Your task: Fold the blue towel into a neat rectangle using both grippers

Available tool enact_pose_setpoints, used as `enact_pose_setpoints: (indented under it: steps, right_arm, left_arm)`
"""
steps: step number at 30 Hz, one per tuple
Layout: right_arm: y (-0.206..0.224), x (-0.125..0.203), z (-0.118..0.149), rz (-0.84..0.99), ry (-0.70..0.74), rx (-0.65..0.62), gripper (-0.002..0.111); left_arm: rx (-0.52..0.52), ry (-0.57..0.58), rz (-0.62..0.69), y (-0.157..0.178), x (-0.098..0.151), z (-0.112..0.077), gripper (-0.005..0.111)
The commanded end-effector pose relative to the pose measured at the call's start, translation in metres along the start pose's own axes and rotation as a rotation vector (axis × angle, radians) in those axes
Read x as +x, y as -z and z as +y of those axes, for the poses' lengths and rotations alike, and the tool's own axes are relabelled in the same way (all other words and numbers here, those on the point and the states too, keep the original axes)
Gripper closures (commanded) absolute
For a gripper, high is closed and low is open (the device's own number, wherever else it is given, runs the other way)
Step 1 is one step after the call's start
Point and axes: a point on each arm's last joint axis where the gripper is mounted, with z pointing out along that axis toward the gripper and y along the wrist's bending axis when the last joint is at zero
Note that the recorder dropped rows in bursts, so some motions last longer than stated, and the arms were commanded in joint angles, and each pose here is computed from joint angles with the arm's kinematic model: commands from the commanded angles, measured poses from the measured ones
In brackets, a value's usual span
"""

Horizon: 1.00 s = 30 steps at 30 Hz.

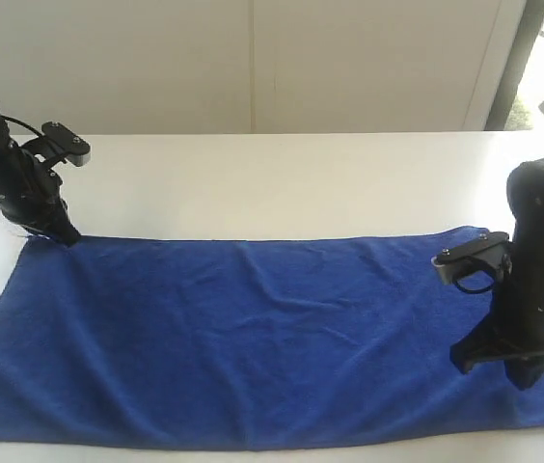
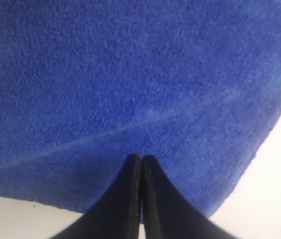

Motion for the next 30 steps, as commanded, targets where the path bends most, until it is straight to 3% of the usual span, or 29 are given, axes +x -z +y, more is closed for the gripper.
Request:
enact_pose_setpoints:
  steps: [1, 10, 20, 30]
  right_arm:
    - [-0.004, 0.007, 0.002, 0.004, -0.017, -0.013, 0.108]
    - [-0.013, 0.017, 0.005, 0.047, -0.017, -0.020, 0.108]
    - [-0.024, 0.027, 0.009, 0.064, -0.027, -0.020, 0.108]
    - [-0.032, 0.043, 0.009, 0.158, -0.055, 0.004, 0.108]
  left_arm:
    - [0.012, 0.028, 0.019, -0.009, 0.009, 0.008, 0.107]
    - [-0.076, 0.034, -0.056, -0.017, 0.005, 0.018, 0.107]
    - [-0.068, 0.038, -0.023, -0.027, 0.013, 0.022, 0.107]
    - [-0.123, 0.026, -0.097, 0.018, -0.004, 0.029, 0.107]
